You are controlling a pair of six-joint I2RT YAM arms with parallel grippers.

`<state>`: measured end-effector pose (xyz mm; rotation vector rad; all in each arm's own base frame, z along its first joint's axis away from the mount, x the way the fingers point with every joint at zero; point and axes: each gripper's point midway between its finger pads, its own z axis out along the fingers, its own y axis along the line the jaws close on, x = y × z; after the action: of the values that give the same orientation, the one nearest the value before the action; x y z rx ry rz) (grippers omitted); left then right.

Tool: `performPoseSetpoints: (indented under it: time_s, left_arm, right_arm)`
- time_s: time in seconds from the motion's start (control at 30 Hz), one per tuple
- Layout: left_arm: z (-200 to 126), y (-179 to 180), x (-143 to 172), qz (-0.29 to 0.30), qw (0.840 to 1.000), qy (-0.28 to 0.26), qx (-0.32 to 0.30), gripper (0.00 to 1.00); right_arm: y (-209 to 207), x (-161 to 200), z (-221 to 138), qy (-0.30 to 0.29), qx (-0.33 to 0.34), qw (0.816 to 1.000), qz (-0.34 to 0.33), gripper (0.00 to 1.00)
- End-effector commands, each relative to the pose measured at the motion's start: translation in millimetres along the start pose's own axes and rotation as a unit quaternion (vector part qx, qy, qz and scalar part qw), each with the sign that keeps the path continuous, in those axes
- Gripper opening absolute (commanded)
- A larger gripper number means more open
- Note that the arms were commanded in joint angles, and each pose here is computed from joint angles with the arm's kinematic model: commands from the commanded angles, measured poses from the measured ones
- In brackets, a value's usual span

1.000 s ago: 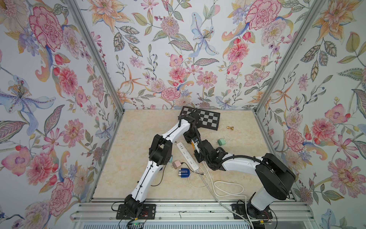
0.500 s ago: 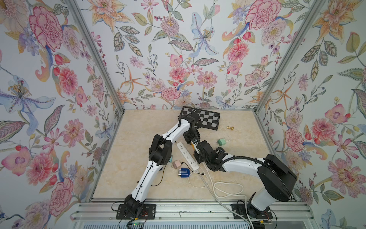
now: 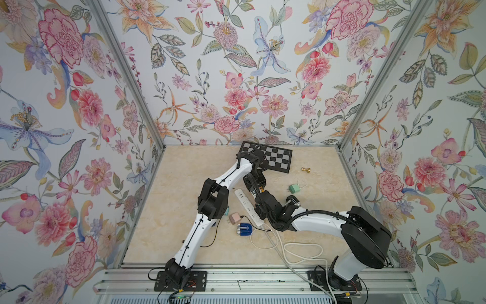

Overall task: Unplug the electric shaver
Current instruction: Remove the plug from the socket.

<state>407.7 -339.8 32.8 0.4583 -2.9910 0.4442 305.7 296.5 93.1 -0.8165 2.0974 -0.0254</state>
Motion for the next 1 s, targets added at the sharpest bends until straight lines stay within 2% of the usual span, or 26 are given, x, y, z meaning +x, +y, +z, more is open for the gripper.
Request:
performPoseSetpoints:
  time_s: [0.0,0.1,0.17,0.23,0.3,0.5,0.73,0.87,0.97]
  left_arm:
    - [47.2,16.2,12.5,-0.002,0.999,0.029,-0.039,0.24]
    - [47.5,17.0,13.3,-0.004,0.999,0.029,-0.039,0.24]
    - [47.8,14.9,12.2,-0.006,0.999,0.028,-0.036,0.24]
    - [47.7,12.4,11.2,-0.008,0.999,0.027,-0.032,0.24]
    - [48.3,11.2,11.4,-0.008,0.999,0.028,-0.031,0.24]
    - [46.4,13.0,9.0,-0.008,0.999,0.022,-0.033,0.25]
    - [41.9,3.2,2.5,-0.005,1.0,0.007,-0.017,0.26]
    - [43.2,1.9,2.6,-0.004,1.0,0.008,-0.012,0.26]
    - [43.2,0.6,2.0,-0.002,1.0,0.007,-0.01,0.26]
  right_arm:
    - [0.4,-50.0,-17.5,-0.081,-0.055,0.994,0.054,0.02]
    - [-11.3,-52.3,-22.8,-0.104,-0.125,0.977,0.141,0.03]
    - [0.8,-61.2,-31.8,-0.122,-0.129,0.978,0.113,0.01]
    - [27.0,-63.5,-32.7,-0.11,-0.108,0.988,0.027,0.01]
    - [40.4,-58.5,-26.2,-0.087,-0.095,0.992,-0.001,0.01]
    - [17.5,-58.6,-34.6,-0.093,-0.07,0.993,0.022,0.0]
    - [-19.0,-66.6,-54.1,-0.113,-0.093,0.985,0.088,0.02]
    - [-19.8,-42.7,-43.3,-0.087,-0.084,0.99,0.068,0.0]
    - [-27.8,-33.8,-40.5,-0.08,-0.095,0.988,0.094,0.0]
